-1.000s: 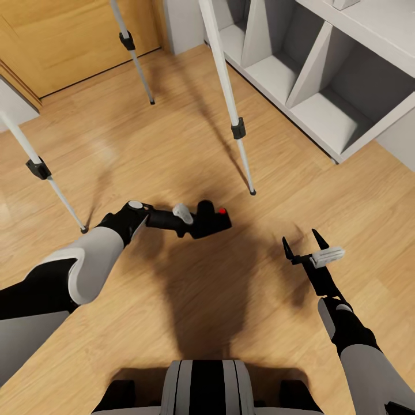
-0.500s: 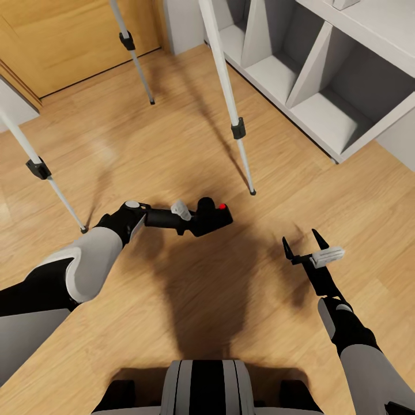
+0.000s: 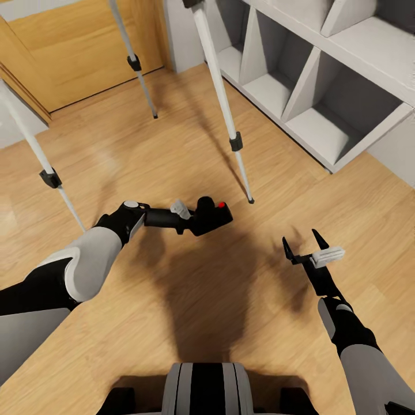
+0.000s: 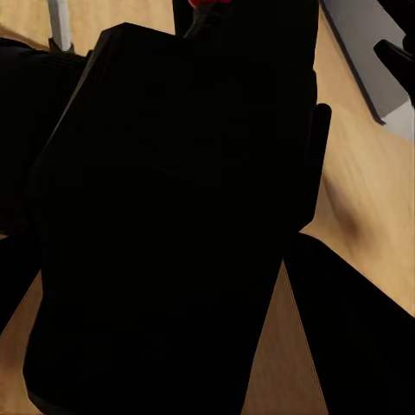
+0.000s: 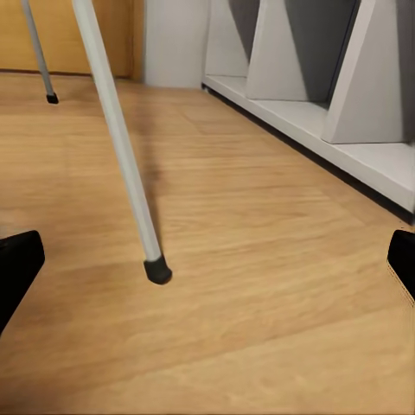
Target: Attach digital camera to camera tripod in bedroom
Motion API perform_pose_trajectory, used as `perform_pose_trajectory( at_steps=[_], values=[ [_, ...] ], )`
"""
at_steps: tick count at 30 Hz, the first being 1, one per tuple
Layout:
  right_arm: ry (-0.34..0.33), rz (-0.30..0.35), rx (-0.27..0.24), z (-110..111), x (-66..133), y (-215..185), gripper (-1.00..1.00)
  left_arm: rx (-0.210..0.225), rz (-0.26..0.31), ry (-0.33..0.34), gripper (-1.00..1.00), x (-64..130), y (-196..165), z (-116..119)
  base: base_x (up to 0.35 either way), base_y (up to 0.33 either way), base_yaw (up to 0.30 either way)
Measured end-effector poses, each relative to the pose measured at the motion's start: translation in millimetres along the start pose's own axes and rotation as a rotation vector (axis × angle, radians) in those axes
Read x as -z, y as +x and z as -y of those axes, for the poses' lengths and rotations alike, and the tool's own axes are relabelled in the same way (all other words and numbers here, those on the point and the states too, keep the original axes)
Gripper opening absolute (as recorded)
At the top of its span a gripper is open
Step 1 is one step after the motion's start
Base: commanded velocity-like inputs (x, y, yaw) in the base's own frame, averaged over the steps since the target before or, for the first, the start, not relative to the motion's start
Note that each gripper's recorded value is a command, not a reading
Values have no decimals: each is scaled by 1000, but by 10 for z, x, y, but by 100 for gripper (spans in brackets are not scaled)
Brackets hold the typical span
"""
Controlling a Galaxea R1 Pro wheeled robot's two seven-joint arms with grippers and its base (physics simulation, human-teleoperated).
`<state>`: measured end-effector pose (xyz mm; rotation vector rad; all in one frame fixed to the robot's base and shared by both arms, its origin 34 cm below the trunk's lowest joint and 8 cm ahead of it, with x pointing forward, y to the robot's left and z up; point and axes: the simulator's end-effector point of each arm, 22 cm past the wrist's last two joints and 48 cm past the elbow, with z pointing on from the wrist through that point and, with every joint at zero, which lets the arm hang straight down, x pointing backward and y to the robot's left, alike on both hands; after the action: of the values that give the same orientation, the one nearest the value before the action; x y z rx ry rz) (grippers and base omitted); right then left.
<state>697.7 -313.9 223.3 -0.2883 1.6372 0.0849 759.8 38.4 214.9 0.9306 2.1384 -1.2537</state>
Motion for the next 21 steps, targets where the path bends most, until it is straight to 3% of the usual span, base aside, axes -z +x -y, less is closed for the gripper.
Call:
perform_pose_trajectory(
  at_steps=[8,14,21],
  values=[
    [4,32,7,44,-59,-212,100,58,53,27,-100,167,-270,116,0,0,0],
    [8,55,13,76,-100,-372,100,127,151,98,-100,378,-579,283,0,0,0],
    [12,83,20,112,-142,-562,100,127,200,117,-100,514,-826,392,0,0,0]
  ],
)
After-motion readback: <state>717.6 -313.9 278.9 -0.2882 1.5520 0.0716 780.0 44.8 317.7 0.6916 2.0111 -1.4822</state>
